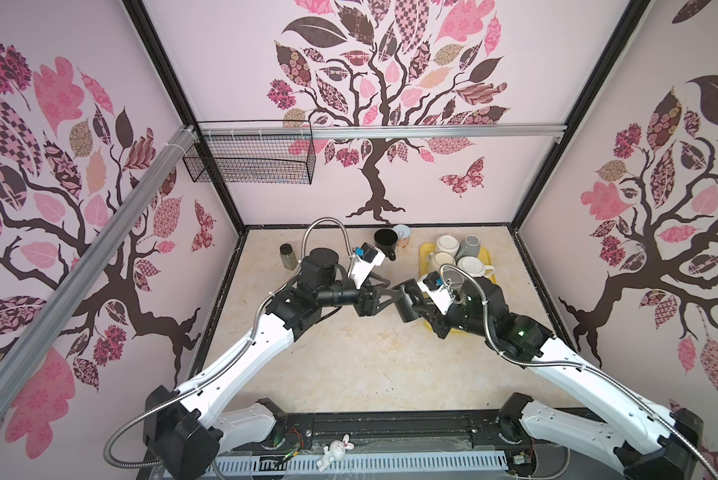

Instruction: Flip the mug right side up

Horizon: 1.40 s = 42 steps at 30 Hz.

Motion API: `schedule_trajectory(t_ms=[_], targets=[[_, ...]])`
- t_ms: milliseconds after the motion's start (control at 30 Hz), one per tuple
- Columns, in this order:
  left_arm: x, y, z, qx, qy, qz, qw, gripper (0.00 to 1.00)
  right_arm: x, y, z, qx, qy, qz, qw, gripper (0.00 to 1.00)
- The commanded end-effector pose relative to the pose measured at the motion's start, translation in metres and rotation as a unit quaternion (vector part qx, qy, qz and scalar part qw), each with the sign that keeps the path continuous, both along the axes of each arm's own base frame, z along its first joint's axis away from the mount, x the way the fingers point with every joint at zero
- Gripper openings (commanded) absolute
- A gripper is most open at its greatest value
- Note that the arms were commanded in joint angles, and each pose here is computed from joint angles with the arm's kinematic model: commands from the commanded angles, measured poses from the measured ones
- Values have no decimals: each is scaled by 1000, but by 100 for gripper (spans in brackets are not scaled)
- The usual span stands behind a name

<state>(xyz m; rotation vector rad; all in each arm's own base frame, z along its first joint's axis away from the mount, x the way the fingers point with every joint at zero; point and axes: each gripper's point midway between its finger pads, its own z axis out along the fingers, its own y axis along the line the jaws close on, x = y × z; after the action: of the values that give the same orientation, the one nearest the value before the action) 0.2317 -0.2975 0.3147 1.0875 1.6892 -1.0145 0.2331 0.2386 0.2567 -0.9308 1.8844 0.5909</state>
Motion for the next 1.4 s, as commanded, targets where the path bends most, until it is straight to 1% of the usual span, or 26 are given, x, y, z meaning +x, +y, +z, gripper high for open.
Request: schedule_trajectory(t_ms=[0,67,133,300,433,633,833,1067,1167,1233,1333,1367], targets=[[-21,12,-29,96,-129,-87,983,70,-27,10,43,33,-32,82,996,0],[-21,9,-29,101,-146,-105,978,72,-32,12,37,29,-14,94,995,0],[-22,3,-27,97,-150,-129,975,72,-37,14,33,31,2,107,994,0],[-26,-12,-33,89,-132,-187,969,72,-47,21,25,51,30,132,990,0],[-33,-22,-46,104,-123,-225,961,71,-54,27,24,68,45,154,985,0],[-27,-32,-50,102,-126,-232,959,69,-57,32,15,66,67,169,981,0],[-29,-38,-53,87,-108,-248,959,64,-62,33,11,67,78,180,978,0],[-39,-43,-59,82,-90,-274,954,54,-60,33,10,67,73,179,979,0],[-46,-45,-65,96,-89,-282,950,45,-57,32,11,66,64,171,981,0],[-49,-46,-68,99,-82,-285,950,32,-55,30,14,68,56,162,983,0],[-46,-47,-68,104,-79,-276,952,1,-50,27,17,72,44,143,986,0],[-44,-48,-68,106,-79,-267,955,0,-48,26,19,76,39,136,987,0]])
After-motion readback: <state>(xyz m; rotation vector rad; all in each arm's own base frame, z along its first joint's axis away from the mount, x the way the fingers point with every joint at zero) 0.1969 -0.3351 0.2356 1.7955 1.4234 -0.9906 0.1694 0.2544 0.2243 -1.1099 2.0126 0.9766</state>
